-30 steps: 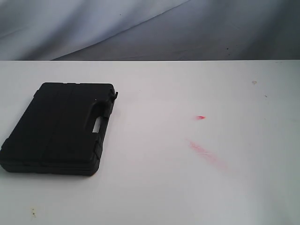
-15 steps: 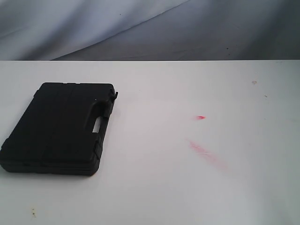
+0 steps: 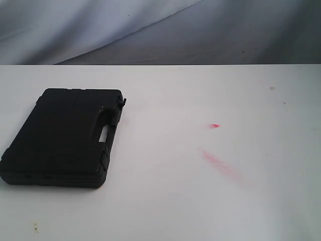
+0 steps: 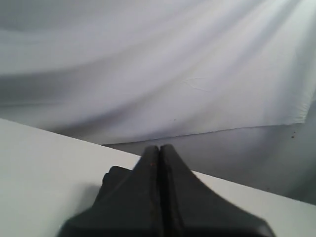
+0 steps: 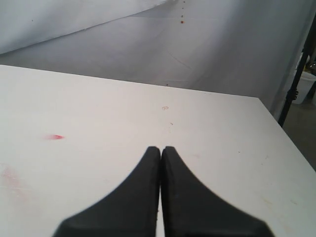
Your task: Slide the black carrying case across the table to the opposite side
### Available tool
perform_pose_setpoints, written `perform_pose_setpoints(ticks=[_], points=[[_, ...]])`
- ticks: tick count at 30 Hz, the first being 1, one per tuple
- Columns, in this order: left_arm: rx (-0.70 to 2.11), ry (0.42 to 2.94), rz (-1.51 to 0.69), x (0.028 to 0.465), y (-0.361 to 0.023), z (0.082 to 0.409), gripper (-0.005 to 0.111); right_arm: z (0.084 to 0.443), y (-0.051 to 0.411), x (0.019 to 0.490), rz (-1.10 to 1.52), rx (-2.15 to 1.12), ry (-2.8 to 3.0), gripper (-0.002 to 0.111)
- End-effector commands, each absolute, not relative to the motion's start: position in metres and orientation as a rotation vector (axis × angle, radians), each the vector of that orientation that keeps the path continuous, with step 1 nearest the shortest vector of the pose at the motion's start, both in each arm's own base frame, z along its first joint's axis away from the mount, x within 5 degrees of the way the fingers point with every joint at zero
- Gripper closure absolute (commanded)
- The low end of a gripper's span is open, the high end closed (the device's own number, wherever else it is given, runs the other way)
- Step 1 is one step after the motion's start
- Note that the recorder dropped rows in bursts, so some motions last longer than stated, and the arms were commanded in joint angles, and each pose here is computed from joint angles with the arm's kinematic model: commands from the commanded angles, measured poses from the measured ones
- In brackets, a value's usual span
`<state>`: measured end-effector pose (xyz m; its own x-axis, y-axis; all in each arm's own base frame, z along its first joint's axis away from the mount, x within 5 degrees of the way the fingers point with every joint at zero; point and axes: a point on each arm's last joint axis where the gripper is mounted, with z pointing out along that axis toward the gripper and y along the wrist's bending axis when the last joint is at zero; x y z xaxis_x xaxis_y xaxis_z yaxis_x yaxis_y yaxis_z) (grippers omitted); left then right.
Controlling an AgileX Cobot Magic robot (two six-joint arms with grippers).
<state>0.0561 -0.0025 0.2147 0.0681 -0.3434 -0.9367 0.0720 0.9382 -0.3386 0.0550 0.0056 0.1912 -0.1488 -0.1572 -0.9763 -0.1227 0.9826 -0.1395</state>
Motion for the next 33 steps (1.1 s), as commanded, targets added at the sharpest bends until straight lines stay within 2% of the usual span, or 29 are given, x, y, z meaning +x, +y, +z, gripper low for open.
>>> perform_pose_setpoints(ticks=[1, 3, 9, 15, 19, 25, 33], points=[[-0.307, 1.471, -0.412, 0.056, -0.003, 0.213, 0.107, 0.19, 0.005, 0.055, -0.036, -0.204, 1.723, 0.108], [-0.292, 1.449, -0.404, 0.055, -0.003, 0.221, 0.107, 0.19, 0.005, 0.055, -0.036, -0.204, 1.723, 0.108], [-0.202, 1.356, -0.363, 0.036, -0.004, 0.283, 0.107, 0.19, 0.005, 0.055, -0.036, -0.204, 1.723, 0.108], [-0.048, 1.379, -0.176, 0.006, -0.002, 0.333, 0.107, 0.19, 0.005, 0.055, -0.036, -0.204, 1.723, 0.108], [0.036, 1.445, -0.059, -0.008, -0.001, 0.345, 0.107, 0.19, 0.005, 0.055, -0.036, -0.204, 1.723, 0.108], [0.08, 1.552, -0.014, -0.011, -0.001, 0.339, 0.107, 0.19, 0.005, 0.055, -0.036, -0.204, 1.723, 0.108], [0.089, 1.862, -0.05, 0.034, -0.005, 0.346, 0.107, 0.19, 0.005, 0.055, -0.036, -0.204, 1.723, 0.108]])
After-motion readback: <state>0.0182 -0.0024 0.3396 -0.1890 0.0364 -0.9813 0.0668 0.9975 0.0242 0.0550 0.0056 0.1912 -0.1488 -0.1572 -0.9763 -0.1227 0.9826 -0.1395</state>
